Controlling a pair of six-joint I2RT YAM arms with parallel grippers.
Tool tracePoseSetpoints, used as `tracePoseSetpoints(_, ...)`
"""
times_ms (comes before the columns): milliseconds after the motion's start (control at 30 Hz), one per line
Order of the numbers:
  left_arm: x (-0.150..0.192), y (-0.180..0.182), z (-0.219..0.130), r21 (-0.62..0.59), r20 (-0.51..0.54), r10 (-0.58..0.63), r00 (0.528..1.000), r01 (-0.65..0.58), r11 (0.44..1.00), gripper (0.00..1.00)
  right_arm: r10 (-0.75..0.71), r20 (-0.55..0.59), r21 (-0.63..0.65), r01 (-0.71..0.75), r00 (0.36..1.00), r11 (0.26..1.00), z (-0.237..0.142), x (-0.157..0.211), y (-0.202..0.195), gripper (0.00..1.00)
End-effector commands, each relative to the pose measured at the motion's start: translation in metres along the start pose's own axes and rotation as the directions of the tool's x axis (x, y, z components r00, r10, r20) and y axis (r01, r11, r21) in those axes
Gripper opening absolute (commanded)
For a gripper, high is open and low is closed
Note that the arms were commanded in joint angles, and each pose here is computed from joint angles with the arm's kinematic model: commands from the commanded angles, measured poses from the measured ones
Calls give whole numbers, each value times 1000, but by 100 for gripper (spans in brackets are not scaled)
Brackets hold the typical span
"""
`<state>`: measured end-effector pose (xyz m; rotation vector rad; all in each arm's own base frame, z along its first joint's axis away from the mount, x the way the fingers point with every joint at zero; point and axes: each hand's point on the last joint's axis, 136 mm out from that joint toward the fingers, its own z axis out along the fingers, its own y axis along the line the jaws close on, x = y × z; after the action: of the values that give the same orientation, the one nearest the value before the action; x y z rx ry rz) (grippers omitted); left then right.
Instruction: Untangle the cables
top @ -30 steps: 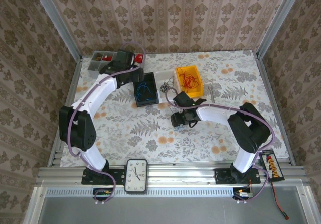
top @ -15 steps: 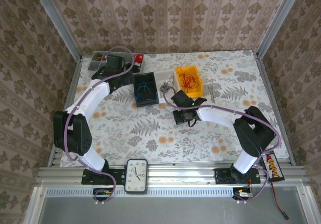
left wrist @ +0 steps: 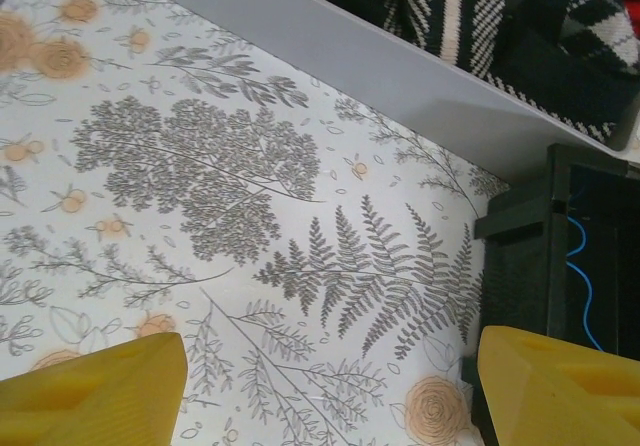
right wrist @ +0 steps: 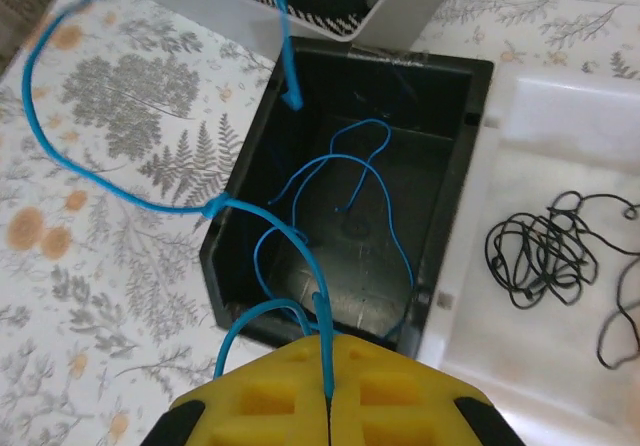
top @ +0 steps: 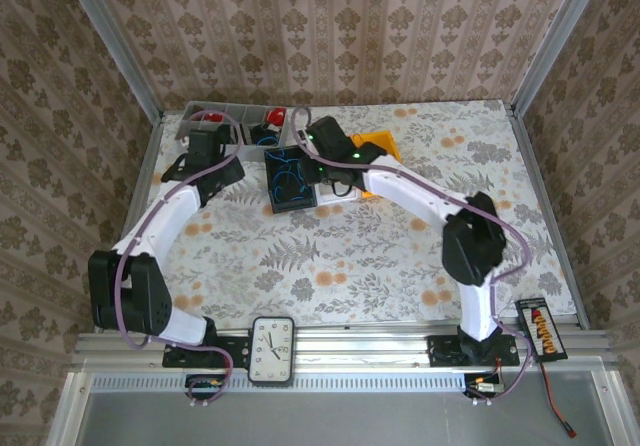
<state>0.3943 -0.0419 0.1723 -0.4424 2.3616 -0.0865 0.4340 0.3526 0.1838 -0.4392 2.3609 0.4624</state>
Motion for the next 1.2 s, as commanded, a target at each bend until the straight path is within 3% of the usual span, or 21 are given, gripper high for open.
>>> tracePoseSetpoints(0, -6, 17, -12, -35, 34, -33, 999, 34, 999, 77, 4, -80, 79, 2, 997, 997, 24, 5, -20, 6)
tracePoseSetpoints(500, -4, 34, -12, -64, 25, -50, 998, 51, 997, 77, 16, -117, 124, -2, 993, 992, 71, 0, -33, 10)
tracePoseSetpoints(533, -4, 34, -11, -63, 23, -49, 999, 50, 997, 77, 16, -118, 111, -2, 993, 994, 74, 0, -31, 13)
tracePoseSetpoints(633, -3, 35, -10, -68, 22, -47, 999, 48, 997, 78, 1, -86, 65, 5, 996, 998, 73, -10, -22, 40)
tracePoseSetpoints(700, -1, 37, -9, -76, 25, -46, 999, 48, 996, 78, -16, -38, 61, 19, 999, 998, 61, -24, -20, 50)
tracePoseSetpoints(867, 5, 51, -13, -120, 56, -25, 998, 32, 992, 80, -26, 117, 83, 17, 993, 996, 5, -55, -28, 57)
tracePoseSetpoints(933, 8, 64, -15, -176, 82, -13, 997, 27, 984, 91, 2, 168, 116, -22, 986, 993, -20, -54, -45, 58)
tracePoseSetpoints(967, 9, 73, -18, -217, 101, -8, 995, 30, 976, 100, 28, 193, 140, -55, 981, 989, -34, -49, -58, 58)
tracePoseSetpoints(1133, 14, 114, -30, -408, 175, 94, 980, -14, 913, 100, 115, 295, 317, -211, 949, 925, -97, 10, -146, 63)
tracePoseSetpoints(1167, 15, 122, -33, -448, 190, 120, 975, -23, 894, 100, 114, 321, 372, -236, 940, 898, -113, 25, -166, 69)
